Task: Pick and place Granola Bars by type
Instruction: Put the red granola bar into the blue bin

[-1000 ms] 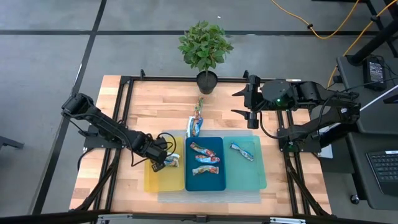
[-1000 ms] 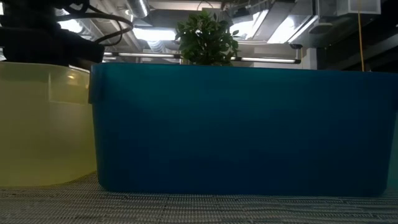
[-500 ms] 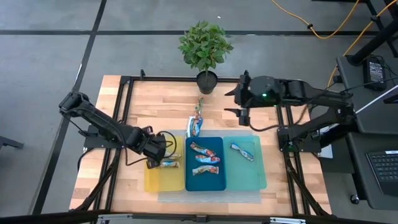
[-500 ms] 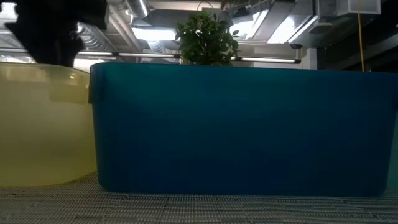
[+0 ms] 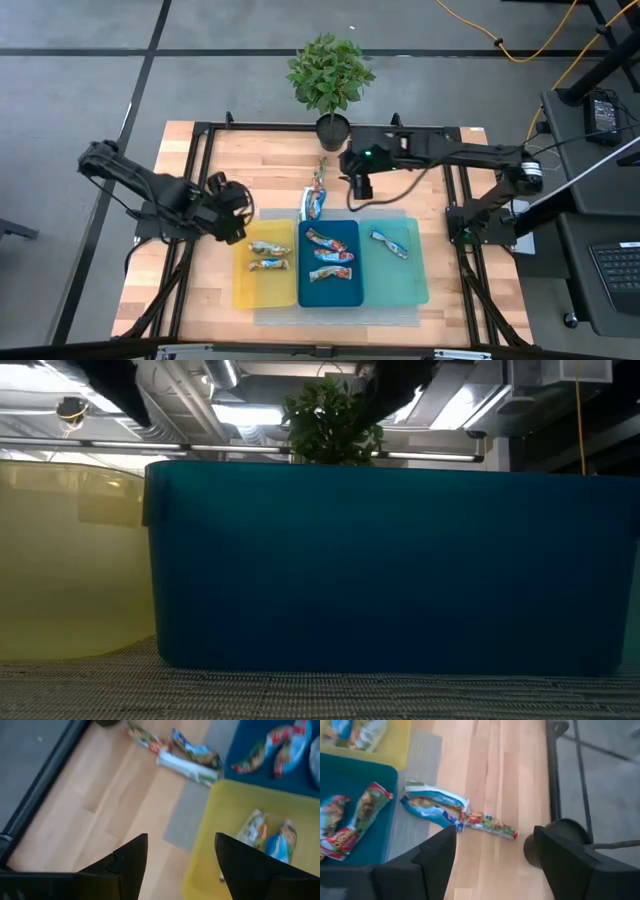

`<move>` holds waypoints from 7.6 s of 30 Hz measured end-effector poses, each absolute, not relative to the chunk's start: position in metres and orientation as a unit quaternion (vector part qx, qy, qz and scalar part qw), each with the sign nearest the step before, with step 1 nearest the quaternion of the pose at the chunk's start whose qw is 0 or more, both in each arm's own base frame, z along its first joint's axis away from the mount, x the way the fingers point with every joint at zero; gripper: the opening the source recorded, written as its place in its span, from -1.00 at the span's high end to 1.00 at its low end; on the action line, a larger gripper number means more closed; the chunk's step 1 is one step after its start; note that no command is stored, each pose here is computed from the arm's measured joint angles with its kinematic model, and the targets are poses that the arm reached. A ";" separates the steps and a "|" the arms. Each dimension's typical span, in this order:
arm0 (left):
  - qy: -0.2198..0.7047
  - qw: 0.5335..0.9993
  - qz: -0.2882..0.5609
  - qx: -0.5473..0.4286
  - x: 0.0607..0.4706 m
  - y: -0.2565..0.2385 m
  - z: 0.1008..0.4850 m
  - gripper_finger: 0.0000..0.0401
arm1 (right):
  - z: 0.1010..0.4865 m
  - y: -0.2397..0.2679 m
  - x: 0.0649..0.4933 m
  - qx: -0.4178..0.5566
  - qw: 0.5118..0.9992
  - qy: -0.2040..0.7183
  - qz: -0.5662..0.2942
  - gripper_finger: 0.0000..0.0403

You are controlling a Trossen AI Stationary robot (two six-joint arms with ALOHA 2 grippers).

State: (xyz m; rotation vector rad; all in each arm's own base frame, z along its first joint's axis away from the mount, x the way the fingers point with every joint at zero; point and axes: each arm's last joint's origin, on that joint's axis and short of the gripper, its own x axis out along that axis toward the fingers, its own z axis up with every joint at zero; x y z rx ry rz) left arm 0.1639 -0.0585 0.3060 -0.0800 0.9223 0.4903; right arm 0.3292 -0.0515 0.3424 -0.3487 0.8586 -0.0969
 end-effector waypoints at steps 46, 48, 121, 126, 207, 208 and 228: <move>0.303 0.883 0.345 -0.100 0.146 -0.037 0.327 0.01 | 0.161 -0.161 0.445 -0.249 0.777 0.564 0.129 -0.58; 0.302 0.883 0.346 -0.101 0.146 -0.037 0.327 0.01 | 0.159 -0.162 0.446 -0.241 0.781 0.564 0.121 -0.58; 0.284 0.893 0.342 -0.075 0.149 -0.038 0.330 0.01 | 0.248 -0.131 0.452 -0.043 0.801 0.597 0.003 0.90; 0.291 0.894 0.336 -0.061 0.149 -0.038 0.330 0.01 | 0.287 -0.117 0.439 -0.047 0.819 0.571 0.000 0.88; 0.319 0.880 0.308 -0.172 0.149 -0.042 0.325 0.01 | 0.232 0.134 0.443 -0.088 0.791 0.591 0.135 0.84; 0.319 0.880 0.308 -0.172 0.149 -0.042 0.325 0.01 | 0.229 0.135 0.444 -0.087 0.790 0.592 0.134 0.83; 0.314 0.877 0.313 -0.183 0.150 -0.042 0.324 0.01 | 0.208 0.133 0.447 -0.055 0.769 0.630 0.095 0.31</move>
